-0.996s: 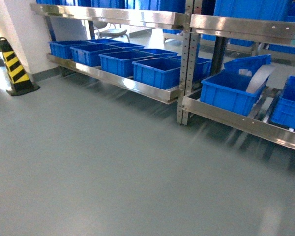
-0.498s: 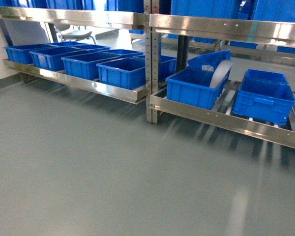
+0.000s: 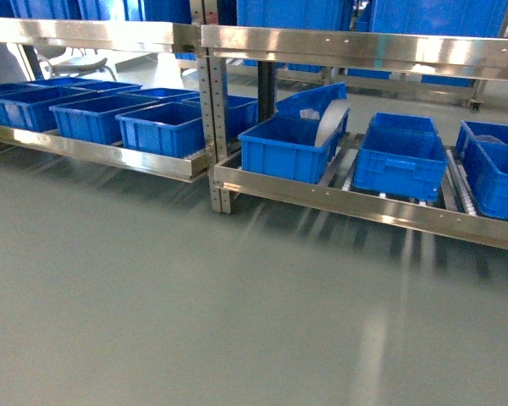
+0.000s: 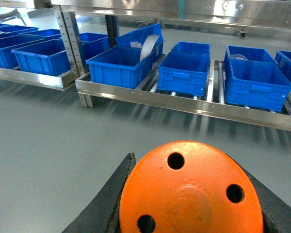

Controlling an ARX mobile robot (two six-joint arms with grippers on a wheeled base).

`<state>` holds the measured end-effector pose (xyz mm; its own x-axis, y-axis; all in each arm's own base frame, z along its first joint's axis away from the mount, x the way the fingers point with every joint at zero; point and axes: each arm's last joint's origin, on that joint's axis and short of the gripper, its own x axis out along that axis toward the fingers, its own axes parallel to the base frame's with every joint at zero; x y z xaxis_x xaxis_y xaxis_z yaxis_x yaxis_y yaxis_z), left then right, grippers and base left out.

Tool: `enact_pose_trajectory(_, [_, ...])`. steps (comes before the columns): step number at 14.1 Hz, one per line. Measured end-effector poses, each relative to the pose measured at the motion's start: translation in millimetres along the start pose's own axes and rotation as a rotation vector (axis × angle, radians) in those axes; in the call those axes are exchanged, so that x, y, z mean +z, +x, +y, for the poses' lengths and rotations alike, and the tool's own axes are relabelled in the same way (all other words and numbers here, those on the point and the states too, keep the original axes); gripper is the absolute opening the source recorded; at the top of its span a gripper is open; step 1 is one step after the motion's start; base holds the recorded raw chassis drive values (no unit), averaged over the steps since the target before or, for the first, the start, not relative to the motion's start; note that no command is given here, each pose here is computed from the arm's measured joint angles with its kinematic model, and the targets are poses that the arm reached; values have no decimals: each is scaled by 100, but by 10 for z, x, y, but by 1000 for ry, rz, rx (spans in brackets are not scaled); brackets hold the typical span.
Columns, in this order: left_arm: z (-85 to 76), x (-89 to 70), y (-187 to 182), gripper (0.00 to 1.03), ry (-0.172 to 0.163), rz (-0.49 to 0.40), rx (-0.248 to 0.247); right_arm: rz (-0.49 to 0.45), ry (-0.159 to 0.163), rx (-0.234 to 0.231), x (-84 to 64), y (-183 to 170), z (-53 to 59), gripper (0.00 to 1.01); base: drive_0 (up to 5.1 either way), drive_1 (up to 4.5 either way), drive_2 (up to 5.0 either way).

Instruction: Sort blue parts and orange caps into right shelf containers

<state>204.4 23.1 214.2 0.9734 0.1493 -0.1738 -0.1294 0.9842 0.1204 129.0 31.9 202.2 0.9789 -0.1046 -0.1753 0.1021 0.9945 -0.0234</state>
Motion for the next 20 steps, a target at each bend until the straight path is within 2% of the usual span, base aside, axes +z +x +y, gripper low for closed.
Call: enact_pose_trajectory(20, [-11,0,0,44,1,1,-8,-3,1,-2,3,-3,-2,43,-151,-151,-151])
